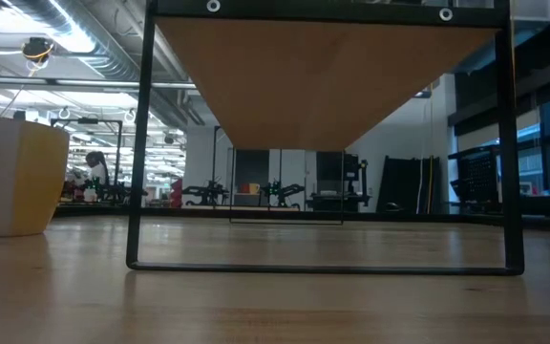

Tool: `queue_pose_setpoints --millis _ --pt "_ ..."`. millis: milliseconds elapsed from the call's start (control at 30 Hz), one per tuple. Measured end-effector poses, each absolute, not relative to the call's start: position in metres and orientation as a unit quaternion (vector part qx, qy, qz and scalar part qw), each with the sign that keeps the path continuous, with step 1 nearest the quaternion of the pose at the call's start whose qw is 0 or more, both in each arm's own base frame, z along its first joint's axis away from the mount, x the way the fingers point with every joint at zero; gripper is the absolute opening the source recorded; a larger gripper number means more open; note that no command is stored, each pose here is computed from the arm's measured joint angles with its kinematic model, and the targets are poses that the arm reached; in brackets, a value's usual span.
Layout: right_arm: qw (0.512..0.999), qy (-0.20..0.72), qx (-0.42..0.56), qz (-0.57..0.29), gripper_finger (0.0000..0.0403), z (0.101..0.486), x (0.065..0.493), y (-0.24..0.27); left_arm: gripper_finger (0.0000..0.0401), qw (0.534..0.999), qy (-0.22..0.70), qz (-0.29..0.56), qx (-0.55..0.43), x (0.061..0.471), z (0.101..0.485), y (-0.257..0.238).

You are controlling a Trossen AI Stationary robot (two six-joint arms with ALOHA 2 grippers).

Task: Stack small to large cups/mugs on shelf
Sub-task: Put the brown mug on the shelf

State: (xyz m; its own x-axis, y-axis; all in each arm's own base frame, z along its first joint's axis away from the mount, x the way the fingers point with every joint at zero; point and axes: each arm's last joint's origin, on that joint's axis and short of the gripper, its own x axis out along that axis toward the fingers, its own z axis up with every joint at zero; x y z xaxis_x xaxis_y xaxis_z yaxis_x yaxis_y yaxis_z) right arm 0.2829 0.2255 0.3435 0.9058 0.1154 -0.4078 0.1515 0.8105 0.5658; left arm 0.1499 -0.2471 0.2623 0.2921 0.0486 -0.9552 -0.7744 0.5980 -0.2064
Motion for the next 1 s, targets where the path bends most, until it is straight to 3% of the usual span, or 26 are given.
queue_pose_setpoints --millis 300,767,1000 --pt "0.933 0.214 0.290 0.007 0.0165 0.345 0.281 0.229 0.0110 0.690 0.496 0.346 -0.396 0.163 0.267 -0.238" --pt "0.937 0.209 0.278 0.020 0.0165 0.346 0.278 0.234 0.0110 0.647 0.507 0.402 -0.403 0.175 0.247 -0.242" --pt "0.940 0.209 0.268 0.022 0.0165 0.346 0.278 0.233 0.0110 0.648 0.498 0.408 -0.406 0.181 0.245 -0.240"
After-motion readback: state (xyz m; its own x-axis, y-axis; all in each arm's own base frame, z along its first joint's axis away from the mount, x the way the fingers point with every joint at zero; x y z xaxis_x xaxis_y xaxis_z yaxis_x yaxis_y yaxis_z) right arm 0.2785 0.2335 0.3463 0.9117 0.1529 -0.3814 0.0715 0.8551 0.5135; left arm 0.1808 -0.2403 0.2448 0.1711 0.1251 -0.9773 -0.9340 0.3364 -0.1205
